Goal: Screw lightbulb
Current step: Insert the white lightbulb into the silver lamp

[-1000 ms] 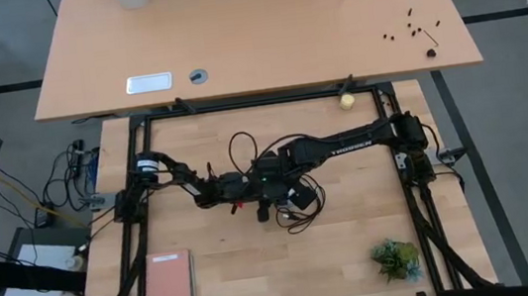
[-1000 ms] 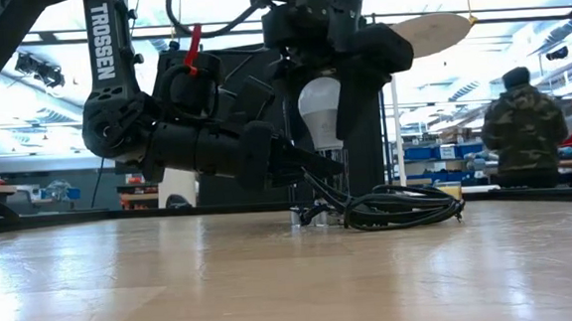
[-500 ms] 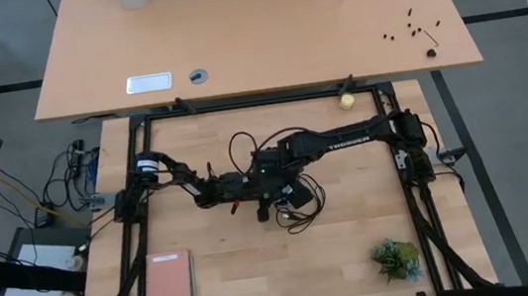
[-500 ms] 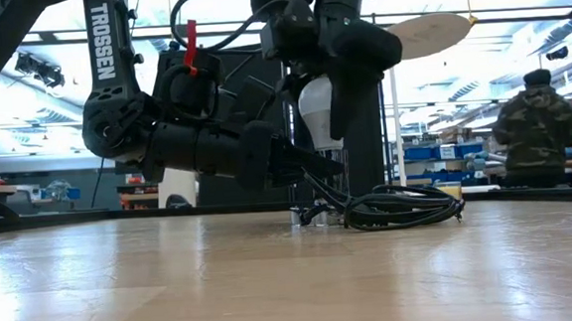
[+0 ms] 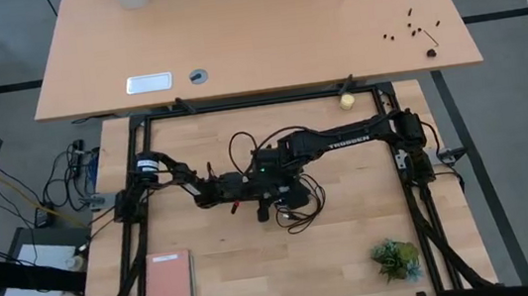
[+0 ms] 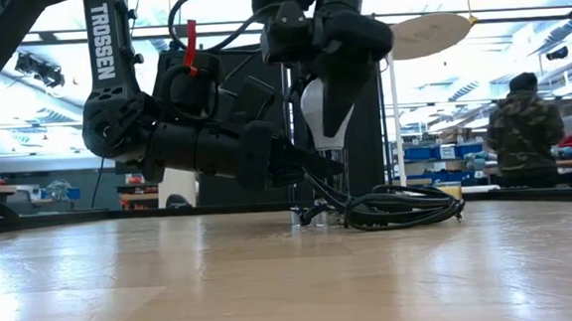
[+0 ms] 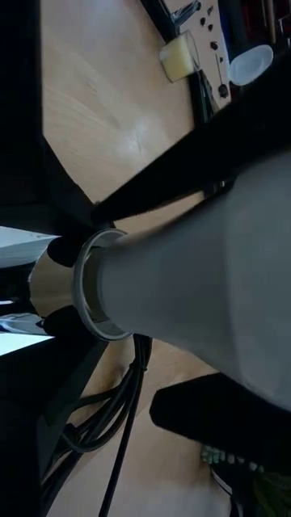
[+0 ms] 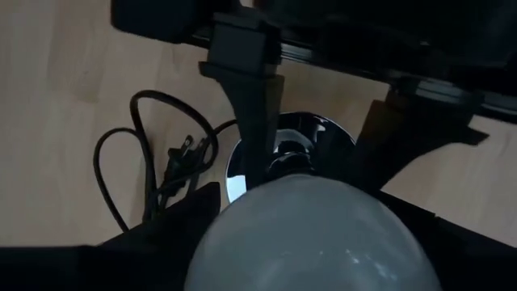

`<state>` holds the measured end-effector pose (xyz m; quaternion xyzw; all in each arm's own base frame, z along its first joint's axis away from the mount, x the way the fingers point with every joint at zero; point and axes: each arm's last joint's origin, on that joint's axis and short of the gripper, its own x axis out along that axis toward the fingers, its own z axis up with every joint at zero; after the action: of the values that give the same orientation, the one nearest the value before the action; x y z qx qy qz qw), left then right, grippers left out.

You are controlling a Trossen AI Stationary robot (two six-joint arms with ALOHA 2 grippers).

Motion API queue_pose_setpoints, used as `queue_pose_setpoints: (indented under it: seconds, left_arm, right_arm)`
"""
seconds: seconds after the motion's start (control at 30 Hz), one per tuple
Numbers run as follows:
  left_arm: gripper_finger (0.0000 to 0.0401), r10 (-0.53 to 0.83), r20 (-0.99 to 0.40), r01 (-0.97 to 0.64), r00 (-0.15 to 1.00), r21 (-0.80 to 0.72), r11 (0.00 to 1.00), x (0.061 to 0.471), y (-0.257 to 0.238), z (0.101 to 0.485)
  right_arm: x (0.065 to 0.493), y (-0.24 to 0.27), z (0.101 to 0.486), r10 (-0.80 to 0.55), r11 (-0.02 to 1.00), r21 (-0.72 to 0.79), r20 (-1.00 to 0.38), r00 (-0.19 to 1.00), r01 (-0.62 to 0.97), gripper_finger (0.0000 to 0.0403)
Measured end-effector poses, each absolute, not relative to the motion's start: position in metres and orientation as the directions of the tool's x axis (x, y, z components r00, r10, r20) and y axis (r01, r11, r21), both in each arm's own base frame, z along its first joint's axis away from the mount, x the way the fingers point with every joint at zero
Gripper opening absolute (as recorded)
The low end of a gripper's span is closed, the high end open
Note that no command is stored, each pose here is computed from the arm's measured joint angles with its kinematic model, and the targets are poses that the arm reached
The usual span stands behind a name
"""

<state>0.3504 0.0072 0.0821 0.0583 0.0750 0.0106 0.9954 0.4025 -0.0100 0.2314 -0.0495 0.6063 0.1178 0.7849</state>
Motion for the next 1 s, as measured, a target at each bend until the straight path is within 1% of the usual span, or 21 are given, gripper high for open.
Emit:
queue_pose_setpoints:
  seconds: [0.1,0.23,0.53,0.73,0.83,1.0]
  left_arm:
    - [0.0190,0.030,-0.148,-0.012,0.989,0.118,0.993,0.3505,0.0072,0.0821]
    - [0.0190,0.030,-0.148,-0.012,0.989,0.118,0.993,0.3505,0.0072,0.0821]
    - [0.0190,0.030,-0.148,-0.013,0.989,0.115,0.993,0.3505,0.0072,0.0821]
    - [0.0190,0.030,-0.144,-0.015,0.989,0.102,0.995,0.3504,0.0072,0.0824]
    - [0.0190,0.034,-0.143,-0.020,0.989,0.102,0.995,0.3504,0.0073,0.0824]
    - [0.0190,0.044,-0.143,-0.030,0.989,0.098,0.995,0.3504,0.0076,0.0825]
  right_arm:
    - [0.4022,-0.0101,0.2313,0.123,0.975,0.073,-0.965,0.233,-0.212,0.0275]
    - [0.4021,-0.0102,0.2313,0.120,0.976,0.072,-0.965,0.232,-0.208,0.0263]
    - [0.4018,-0.0110,0.2312,0.101,0.987,0.069,-0.968,0.230,-0.143,0.0271]
    - [0.4018,-0.0125,0.2313,0.092,0.996,0.085,-0.969,0.231,-0.040,0.0259]
    - [0.4020,-0.0126,0.2313,0.088,0.995,0.094,-0.969,0.232,0.019,0.0263]
    - [0.4024,-0.0133,0.2313,0.063,0.982,0.103,-0.970,0.236,0.161,0.0270]
